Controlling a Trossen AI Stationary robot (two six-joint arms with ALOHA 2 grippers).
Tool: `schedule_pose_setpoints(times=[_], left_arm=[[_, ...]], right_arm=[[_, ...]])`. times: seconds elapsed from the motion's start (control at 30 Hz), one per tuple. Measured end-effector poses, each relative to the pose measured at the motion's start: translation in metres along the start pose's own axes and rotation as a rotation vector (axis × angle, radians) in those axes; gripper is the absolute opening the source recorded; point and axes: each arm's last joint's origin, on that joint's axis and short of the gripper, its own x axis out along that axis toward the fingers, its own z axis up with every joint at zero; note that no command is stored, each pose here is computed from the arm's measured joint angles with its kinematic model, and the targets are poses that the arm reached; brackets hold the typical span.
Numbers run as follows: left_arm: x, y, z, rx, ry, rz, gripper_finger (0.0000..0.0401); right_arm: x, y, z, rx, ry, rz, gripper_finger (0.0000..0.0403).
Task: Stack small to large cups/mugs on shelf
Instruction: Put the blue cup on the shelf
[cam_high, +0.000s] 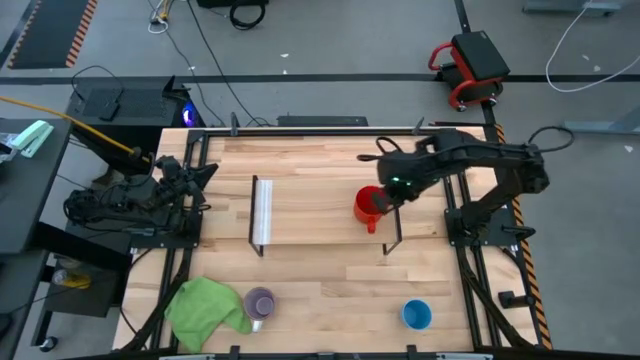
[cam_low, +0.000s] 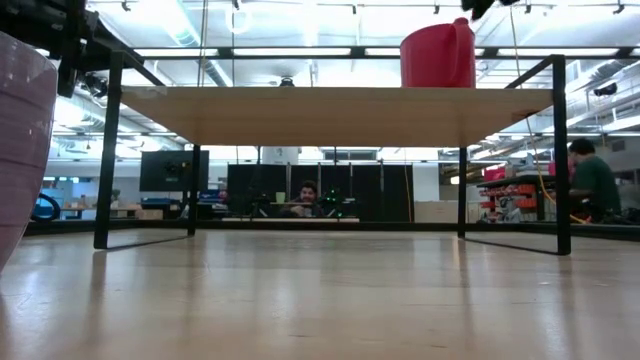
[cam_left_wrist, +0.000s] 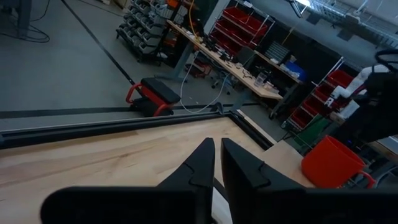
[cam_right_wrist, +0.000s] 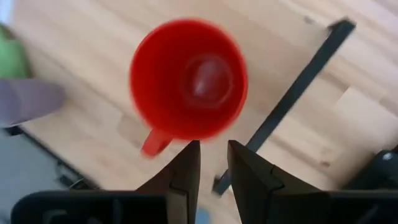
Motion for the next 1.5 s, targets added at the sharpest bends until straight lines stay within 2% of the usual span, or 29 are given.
schedule_pose_setpoints(times=[0.2,0.37,0.6,0.8,1.0,1.27,1.5], left_arm=[[0.000,0.000,0.000,-0.020,-0.001,0.000,0.0032],[0.000,0.000,0.000,-0.038,-0.003,-0.002,0.0032],[0.000,-0.002,0.003,-0.071,-0.026,-0.021,0.0040],[0.000,-0.003,0.005,-0.098,-0.036,-0.028,0.0035],[0.000,-0.003,0.005,-0.108,-0.034,-0.027,0.0028],[0.000,-0.003,0.004,-0.090,-0.027,-0.034,0.0037],[0.000,-0.005,0.003,-0.068,0.023,-0.101,0.0035]], right_arm=[[-0.036,-0.015,-0.037,0.067,-0.030,0.123,0.0089],[-0.062,-0.032,-0.069,0.046,-0.055,0.225,0.0089],[-0.083,-0.050,-0.105,-0.072,0.015,0.334,0.0077],[-0.087,-0.057,-0.134,-0.175,0.057,0.360,0.0056],[-0.070,-0.055,-0.175,-0.145,0.052,0.305,0.0034],[-0.013,-0.044,-0.221,0.109,0.019,0.086,0.0033],[0.025,-0.008,-0.244,0.212,0.048,0.081,0.0041]])
